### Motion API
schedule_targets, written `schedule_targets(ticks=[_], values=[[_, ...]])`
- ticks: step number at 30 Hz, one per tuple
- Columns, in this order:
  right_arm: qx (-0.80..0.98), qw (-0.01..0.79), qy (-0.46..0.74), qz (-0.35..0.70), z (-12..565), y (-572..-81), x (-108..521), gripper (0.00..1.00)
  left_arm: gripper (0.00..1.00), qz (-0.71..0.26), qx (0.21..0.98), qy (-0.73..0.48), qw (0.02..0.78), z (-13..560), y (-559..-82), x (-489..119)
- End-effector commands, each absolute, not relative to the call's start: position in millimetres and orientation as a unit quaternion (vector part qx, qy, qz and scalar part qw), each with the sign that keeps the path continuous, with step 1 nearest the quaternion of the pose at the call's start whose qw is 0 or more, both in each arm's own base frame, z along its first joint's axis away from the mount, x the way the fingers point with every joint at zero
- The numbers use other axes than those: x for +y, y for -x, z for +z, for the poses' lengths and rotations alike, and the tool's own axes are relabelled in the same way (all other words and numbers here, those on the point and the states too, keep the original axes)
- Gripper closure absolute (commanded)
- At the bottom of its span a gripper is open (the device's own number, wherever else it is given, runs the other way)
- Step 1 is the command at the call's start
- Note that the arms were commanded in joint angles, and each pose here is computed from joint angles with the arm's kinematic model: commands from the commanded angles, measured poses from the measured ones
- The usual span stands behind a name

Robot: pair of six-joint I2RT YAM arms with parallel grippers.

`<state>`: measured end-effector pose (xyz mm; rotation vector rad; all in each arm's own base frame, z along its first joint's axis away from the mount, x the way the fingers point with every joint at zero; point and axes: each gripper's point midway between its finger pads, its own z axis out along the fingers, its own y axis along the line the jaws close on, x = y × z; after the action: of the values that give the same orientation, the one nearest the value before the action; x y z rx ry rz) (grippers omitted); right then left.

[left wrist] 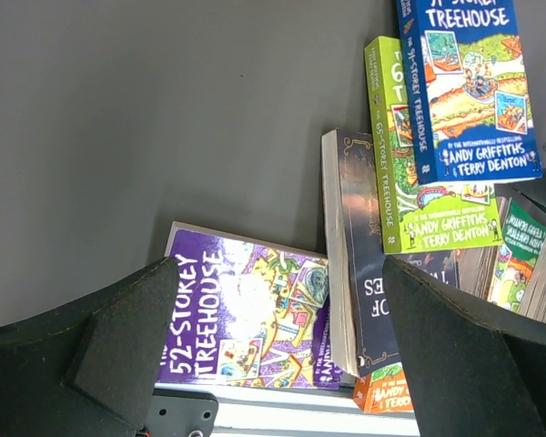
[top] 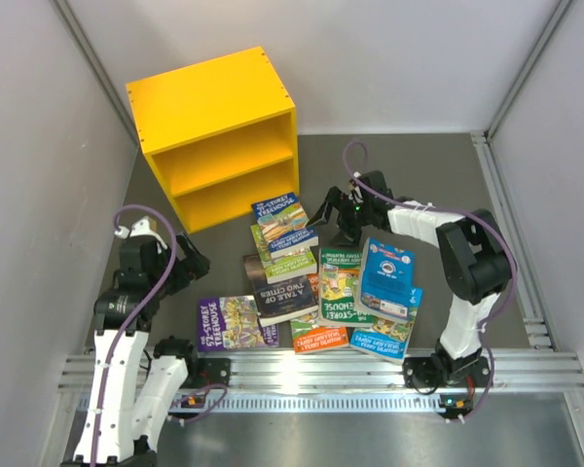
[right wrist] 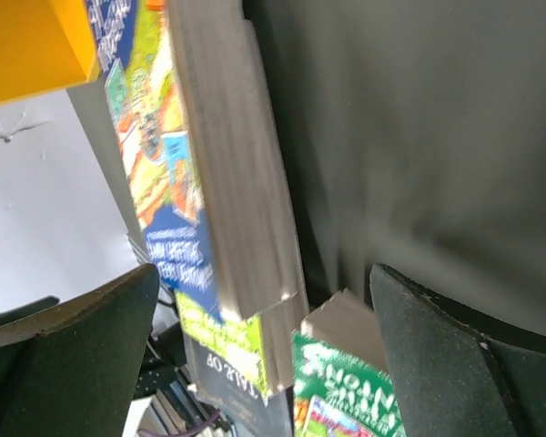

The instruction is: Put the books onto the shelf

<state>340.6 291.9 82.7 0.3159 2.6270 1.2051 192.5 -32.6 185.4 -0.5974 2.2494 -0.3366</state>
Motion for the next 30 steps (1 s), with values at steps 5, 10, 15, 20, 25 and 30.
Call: schedule_targets(ticks=[5, 10, 15, 20, 25, 30], values=[[0.876, 0.117, -0.097, 0.458, 81, -356, 325, 0.11, 0.02, -0.129, 0.883, 0.23, 0.387, 184, -192, -32], [0.868, 0.109, -0.091, 0.476, 79, -352, 339, 0.47, 0.02, -0.127, 0.885, 0.231, 0.385, 182, -192, -31], [0.865, 0.112, -0.087, 0.481, 83, -352, 340, 0.72, 0.02, -0.129, 0.887, 0.228, 0.38, 180, -192, -33], [0.864, 0.123, -0.078, 0.483, 95, -351, 336, 0.94, 0.02, -0.129, 0.887, 0.23, 0.379, 180, -192, -32], [0.86, 0.158, -0.067, 0.481, 124, -357, 326, 1.0, 0.02, -0.129, 0.887, 0.23, 0.379, 180, -192, -32], [0.848, 0.178, -0.047, 0.498, 160, -358, 332, 1.0, 0.03, -0.129, 0.886, 0.233, 0.379, 180, -192, -32]])
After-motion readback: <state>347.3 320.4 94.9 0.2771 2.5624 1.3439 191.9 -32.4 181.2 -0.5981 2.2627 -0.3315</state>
